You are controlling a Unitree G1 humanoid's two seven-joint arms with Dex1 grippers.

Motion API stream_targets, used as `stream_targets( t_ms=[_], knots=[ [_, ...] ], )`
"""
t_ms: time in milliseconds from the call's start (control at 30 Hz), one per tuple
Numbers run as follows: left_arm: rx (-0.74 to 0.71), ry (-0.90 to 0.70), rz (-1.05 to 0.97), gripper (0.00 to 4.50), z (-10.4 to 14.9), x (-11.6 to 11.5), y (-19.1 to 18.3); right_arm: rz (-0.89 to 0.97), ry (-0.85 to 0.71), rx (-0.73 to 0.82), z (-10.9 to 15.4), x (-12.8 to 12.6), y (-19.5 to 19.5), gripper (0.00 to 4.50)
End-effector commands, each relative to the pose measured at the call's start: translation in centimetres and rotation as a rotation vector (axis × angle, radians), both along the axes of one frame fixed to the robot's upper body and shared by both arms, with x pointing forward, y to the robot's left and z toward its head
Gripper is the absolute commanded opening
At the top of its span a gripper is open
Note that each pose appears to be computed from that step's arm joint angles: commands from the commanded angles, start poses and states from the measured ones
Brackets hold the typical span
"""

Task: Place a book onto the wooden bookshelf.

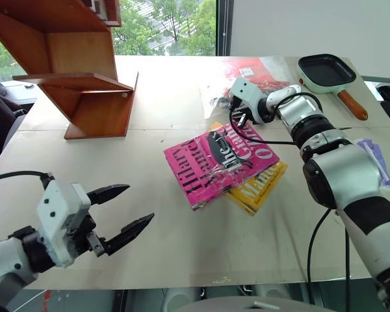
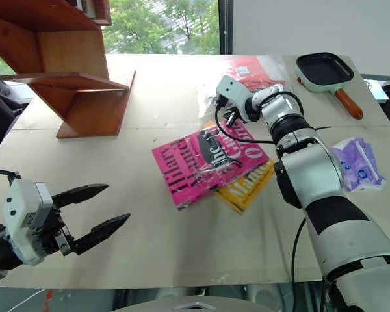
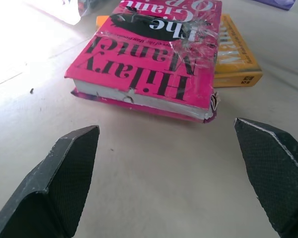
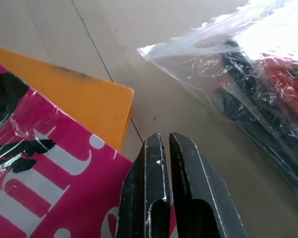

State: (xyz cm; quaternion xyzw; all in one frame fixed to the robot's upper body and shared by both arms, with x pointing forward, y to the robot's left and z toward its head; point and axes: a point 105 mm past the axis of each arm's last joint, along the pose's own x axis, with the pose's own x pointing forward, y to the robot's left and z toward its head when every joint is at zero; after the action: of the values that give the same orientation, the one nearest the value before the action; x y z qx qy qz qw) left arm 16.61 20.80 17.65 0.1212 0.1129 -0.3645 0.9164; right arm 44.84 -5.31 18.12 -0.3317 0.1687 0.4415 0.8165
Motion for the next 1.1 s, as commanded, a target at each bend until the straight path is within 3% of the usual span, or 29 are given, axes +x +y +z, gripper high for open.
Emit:
stream_targets(
  t_ms=[33,900,1100],
  knots=[
    [0.005,-0.023,-0.018,4.50,0.3,-0.2,-0.4,0.008,0.004,-0.032,0.5,0.0,-0.7,0.04],
    [-0.010,-0.001,-0.103,4.50,-0.2,1.8,-0.8,0.009,0.139,-0.157,0.8,-1.1,-6.7,0.04],
    [-0.010,-0.001,-0.103,4.50,-0.2,1.9,-0.8,-0.047,0.011,-0.095,2.4,0.1,-6.2,0.04]
  ],
)
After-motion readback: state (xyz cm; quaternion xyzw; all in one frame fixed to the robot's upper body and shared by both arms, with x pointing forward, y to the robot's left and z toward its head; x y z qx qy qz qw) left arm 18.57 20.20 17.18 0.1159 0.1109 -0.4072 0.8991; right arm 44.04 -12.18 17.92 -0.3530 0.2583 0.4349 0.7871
